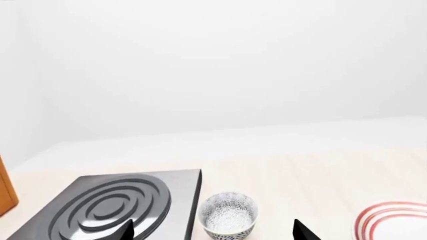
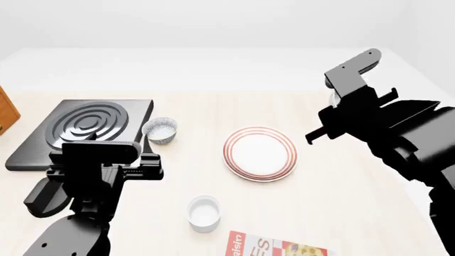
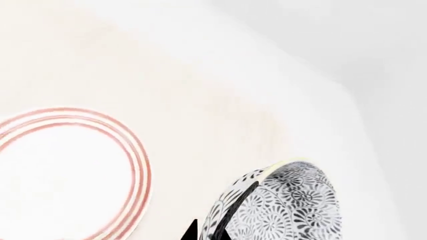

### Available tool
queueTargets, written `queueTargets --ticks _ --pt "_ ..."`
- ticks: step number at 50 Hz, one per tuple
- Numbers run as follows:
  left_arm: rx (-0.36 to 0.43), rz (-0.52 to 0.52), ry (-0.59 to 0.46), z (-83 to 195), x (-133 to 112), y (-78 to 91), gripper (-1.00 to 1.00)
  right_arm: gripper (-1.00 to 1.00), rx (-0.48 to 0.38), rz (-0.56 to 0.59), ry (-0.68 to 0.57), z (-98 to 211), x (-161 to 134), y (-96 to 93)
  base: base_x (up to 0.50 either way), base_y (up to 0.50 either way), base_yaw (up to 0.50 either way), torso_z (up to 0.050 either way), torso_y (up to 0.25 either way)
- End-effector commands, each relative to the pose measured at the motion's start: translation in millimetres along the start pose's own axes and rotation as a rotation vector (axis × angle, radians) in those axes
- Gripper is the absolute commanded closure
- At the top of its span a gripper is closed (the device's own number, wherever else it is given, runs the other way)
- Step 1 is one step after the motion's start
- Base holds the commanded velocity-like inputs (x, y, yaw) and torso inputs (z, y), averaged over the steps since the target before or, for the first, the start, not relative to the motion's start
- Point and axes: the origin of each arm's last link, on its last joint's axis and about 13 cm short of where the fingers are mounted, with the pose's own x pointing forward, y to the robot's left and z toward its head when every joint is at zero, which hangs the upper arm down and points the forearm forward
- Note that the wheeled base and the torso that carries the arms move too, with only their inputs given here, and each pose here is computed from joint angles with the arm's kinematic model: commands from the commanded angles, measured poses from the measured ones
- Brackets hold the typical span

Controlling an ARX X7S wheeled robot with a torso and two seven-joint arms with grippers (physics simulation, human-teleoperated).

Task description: Pick the akita bowl next to the cookies box and place it on the plate.

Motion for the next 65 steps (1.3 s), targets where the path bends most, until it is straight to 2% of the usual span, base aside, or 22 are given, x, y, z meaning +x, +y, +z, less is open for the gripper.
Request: queueTargets --ticks 1,3,13,20,26,30,34,50,65 --pt "0.005 -0.007 -0.006 3.5 1.3 -1.4 -1.00 1.00 -0.231 -0.009 -0.102 83.7 20.4 41.7 0.00 0.00 0.00 0.000 0.000" --pt "0.006 -0.006 -0.005 3.1 1.4 -1.4 -1.00 1.00 -0.278 -0.037 -0.101 91.3 27.9 51.3 0.00 0.00 0.00 0.000 0.000" --pt "-0.001 -0.013 -0.003 2.4 3.5 -3.3 -1.00 1.00 -0.382 -0.084 -0.080 107.1 54.2 82.7 0.00 0.00 0.00 0.000 0.000" --pt "-0.001 -0.011 -0.004 2.6 1.9 -2.4 -1.00 1.00 -0.441 -0.074 -0.039 81.9 66.5 105.0 0.00 0.00 0.00 0.000 0.000" --pt "0.000 -0.008 -0.003 2.5 0.9 -1.3 -1.00 1.00 -0.484 -0.091 -0.003 64.9 72.4 112.9 0.00 0.00 0.00 0.000 0.000" --pt "-0.005 -0.009 0.000 -0.5 2.0 -1.5 -1.00 1.00 -0.575 -0.118 0.029 43.8 78.4 123.2 0.00 0.00 0.00 0.000 0.000" --pt "-0.007 -0.008 0.001 -1.3 0.8 -0.9 -1.00 1.00 -0.600 -0.127 0.042 32.7 80.8 129.7 0.00 0.00 0.00 0.000 0.000" --pt "-0.009 -0.005 0.006 -4.6 0.5 -0.4 -1.00 1.00 -0.625 -0.103 0.048 25.8 81.6 136.5 0.00 0.00 0.00 0.000 0.001" --pt "-0.010 -0.011 0.008 -4.4 1.9 -2.2 -1.00 1.00 -0.612 -0.073 0.060 16.2 84.7 140.2 0.00 0.00 0.00 0.000 0.001"
